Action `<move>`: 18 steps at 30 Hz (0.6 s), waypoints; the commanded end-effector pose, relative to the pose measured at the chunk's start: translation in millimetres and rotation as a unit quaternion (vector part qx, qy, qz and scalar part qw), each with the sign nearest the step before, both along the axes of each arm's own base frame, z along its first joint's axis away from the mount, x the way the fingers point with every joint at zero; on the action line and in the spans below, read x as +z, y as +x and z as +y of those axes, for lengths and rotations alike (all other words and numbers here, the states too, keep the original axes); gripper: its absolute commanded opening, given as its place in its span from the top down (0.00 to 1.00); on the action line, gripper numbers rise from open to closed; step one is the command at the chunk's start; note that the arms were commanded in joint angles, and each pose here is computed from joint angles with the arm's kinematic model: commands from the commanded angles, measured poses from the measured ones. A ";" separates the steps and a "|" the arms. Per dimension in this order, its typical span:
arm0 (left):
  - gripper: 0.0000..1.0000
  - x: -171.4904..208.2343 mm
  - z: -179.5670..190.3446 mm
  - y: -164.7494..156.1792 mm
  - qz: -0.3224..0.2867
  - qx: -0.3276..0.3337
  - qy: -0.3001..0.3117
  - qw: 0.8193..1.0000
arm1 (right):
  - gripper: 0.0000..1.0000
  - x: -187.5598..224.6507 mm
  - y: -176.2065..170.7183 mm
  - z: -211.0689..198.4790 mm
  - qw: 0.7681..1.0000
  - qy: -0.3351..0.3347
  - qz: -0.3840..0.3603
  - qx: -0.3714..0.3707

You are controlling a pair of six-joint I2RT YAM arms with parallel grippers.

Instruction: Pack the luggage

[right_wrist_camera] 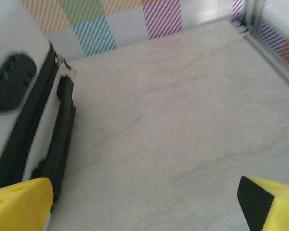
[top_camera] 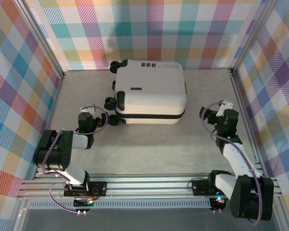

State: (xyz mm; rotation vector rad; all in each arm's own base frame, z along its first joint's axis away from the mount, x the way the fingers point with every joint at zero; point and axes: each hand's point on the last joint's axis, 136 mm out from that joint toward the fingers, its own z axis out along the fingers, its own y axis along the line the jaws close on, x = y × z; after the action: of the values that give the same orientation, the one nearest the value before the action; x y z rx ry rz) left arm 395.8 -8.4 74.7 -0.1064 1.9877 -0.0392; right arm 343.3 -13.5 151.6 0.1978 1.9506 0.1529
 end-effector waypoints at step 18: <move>0.00 5.8 -5.5 5.2 -0.008 -0.017 0.008 1.000 | 0.01 -20.8 27.2 15.9 0.996 -0.011 -0.064 0.064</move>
State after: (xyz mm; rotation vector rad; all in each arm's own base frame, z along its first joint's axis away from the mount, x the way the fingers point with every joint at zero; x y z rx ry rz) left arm 395.9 -8.6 74.8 -0.0962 1.9881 -0.0330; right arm 360.5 1.1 111.6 0.0731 1.9231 0.2037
